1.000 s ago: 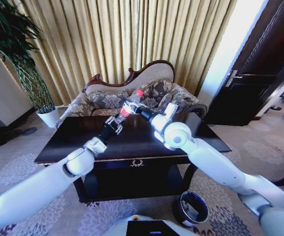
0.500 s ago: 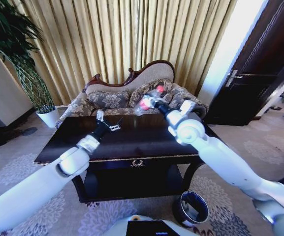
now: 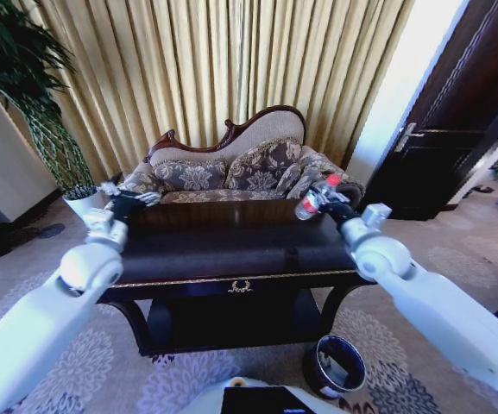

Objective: Move to the front of the table and place the trash on the table into the trash bin.

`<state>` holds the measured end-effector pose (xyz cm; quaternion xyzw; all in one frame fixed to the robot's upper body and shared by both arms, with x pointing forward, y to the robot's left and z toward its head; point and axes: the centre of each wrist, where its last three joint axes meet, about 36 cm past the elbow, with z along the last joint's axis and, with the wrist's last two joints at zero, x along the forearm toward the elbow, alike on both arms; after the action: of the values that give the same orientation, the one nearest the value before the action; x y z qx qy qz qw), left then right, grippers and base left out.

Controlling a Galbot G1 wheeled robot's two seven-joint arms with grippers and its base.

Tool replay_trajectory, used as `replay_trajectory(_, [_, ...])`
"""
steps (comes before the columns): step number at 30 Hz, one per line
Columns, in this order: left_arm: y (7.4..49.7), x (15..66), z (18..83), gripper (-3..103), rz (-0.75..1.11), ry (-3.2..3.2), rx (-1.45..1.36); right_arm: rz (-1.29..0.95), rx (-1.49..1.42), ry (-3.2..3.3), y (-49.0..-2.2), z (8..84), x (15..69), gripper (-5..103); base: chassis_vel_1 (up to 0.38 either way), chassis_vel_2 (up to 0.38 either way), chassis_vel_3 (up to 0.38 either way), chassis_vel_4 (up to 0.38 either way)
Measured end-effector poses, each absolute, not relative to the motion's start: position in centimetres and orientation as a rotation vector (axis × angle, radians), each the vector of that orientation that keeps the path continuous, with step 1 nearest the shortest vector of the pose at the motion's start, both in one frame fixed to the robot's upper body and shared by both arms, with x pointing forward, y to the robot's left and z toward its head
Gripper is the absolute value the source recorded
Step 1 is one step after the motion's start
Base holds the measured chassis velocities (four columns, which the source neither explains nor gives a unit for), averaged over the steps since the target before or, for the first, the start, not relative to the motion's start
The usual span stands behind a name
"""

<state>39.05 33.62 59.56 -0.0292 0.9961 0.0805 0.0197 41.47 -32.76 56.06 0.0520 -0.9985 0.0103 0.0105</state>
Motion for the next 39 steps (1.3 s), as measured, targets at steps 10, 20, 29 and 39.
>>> replay_trajectory(10, [34.8,33.7,62.7,100,-0.002,3.221,-0.218,0.039,0.072,-3.076,-32.8,57.7,38.4,27,0.0,0.0,0.0,0.0])
replay_trajectory(20, [33.8,31.7,63.7,100,-0.041,3.206,-0.187,0.012,0.09,-3.106,-32.0,59.2,35.0,27,0.0,0.0,0.0,0.0])
replay_trajectory(29, [33.5,30.7,62.6,100,-0.005,3.181,-0.158,-0.046,0.076,-3.092,-31.0,57.6,32.2,27,0.018,-0.027,-0.028,0.026])
replay_trajectory(39, [33.0,29.9,62.5,100,-0.007,3.185,-0.137,-0.051,0.064,-3.087,-30.9,57.0,31.5,27,0.083,-0.095,-0.09,0.086])
